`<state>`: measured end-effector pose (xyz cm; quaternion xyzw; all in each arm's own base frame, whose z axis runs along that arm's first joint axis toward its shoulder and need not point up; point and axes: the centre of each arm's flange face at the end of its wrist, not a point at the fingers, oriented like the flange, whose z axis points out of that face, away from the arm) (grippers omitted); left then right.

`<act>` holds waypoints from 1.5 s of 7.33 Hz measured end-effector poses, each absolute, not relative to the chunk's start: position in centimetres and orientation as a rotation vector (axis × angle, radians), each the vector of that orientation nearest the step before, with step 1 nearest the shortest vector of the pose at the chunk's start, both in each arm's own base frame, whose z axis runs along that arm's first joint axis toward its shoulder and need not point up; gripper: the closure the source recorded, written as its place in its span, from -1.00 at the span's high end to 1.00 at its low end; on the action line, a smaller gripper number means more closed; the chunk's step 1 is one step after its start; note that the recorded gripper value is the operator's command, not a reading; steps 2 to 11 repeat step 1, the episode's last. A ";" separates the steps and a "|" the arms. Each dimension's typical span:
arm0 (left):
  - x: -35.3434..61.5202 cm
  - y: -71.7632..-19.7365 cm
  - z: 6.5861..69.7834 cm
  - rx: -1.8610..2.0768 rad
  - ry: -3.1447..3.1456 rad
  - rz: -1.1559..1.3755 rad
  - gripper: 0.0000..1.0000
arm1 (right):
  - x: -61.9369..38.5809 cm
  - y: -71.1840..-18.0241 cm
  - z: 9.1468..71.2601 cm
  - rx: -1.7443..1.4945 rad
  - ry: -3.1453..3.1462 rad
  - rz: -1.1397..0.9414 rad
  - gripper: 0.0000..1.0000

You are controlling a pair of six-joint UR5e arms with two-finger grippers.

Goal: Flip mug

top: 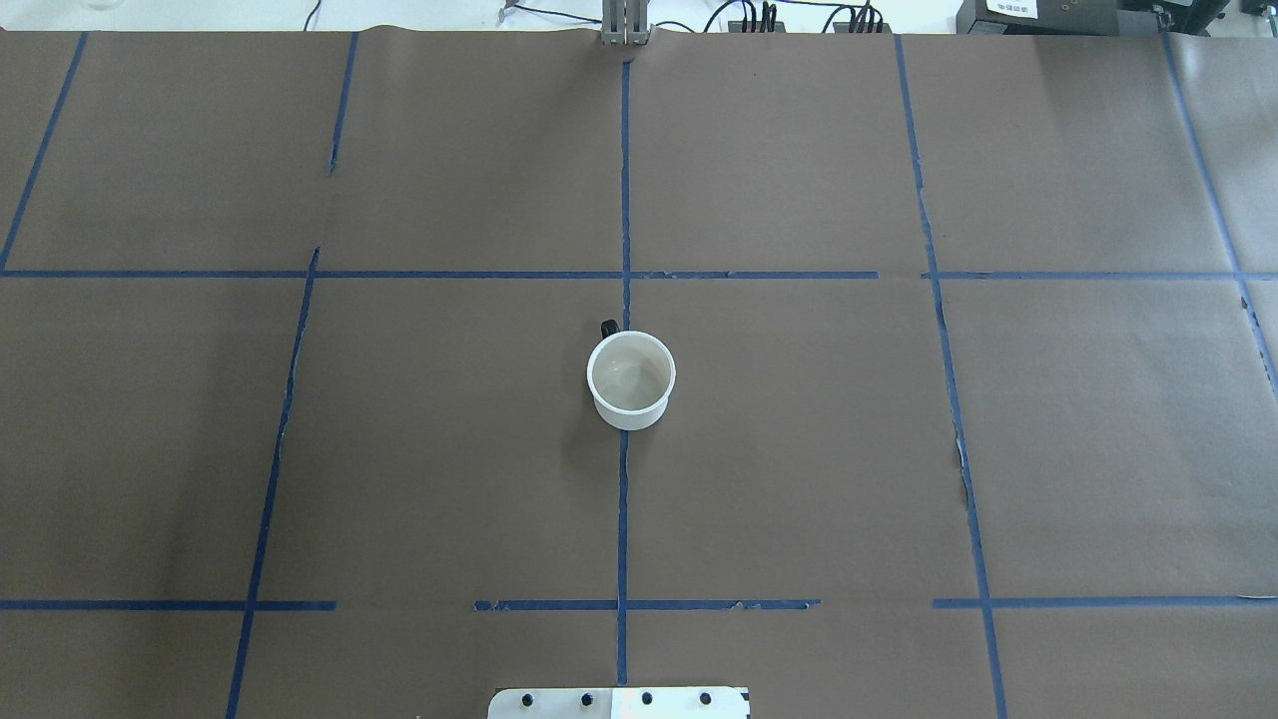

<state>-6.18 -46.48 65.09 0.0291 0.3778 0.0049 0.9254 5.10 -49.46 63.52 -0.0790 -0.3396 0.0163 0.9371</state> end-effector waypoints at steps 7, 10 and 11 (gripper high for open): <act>-6.2 -46.5 65.1 0.060 0.775 0.010 1.00 | 5.1 -49.5 63.5 -0.161 -0.694 0.033 1.00; -6.2 -46.5 65.1 0.060 0.775 0.010 1.00 | 5.1 -49.5 63.5 -0.161 -0.694 0.033 1.00; -6.2 -46.5 65.1 0.060 0.775 0.010 1.00 | 5.1 -49.5 63.5 -0.161 -0.694 0.033 1.00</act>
